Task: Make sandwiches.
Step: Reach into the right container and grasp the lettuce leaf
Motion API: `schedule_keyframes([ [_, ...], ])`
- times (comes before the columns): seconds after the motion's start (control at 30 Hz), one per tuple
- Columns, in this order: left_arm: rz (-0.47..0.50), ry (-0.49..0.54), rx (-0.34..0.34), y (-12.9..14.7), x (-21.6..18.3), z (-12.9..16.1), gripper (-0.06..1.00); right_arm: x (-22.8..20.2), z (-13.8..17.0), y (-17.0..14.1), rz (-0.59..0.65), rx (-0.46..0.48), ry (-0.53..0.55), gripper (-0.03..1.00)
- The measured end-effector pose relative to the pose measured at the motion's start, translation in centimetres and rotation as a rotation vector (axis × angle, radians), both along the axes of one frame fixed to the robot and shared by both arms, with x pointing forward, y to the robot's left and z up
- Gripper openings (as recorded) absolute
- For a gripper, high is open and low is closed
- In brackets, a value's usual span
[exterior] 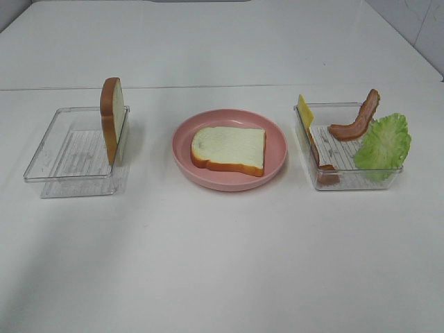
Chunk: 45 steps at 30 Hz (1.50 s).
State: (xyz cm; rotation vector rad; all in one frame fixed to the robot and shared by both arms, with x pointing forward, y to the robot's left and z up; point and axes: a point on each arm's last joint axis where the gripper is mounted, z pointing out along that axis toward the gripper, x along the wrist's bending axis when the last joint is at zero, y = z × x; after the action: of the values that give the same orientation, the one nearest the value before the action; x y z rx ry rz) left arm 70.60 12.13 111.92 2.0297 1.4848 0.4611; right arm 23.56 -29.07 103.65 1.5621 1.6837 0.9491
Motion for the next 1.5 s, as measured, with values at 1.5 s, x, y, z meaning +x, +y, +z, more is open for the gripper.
schedule_keyframes([
  [1.5,0.351,-0.263,0.035,18.0,-45.1,-3.3,0.99,0.0,0.0,0.0,0.000,0.000,0.000,0.83],
])
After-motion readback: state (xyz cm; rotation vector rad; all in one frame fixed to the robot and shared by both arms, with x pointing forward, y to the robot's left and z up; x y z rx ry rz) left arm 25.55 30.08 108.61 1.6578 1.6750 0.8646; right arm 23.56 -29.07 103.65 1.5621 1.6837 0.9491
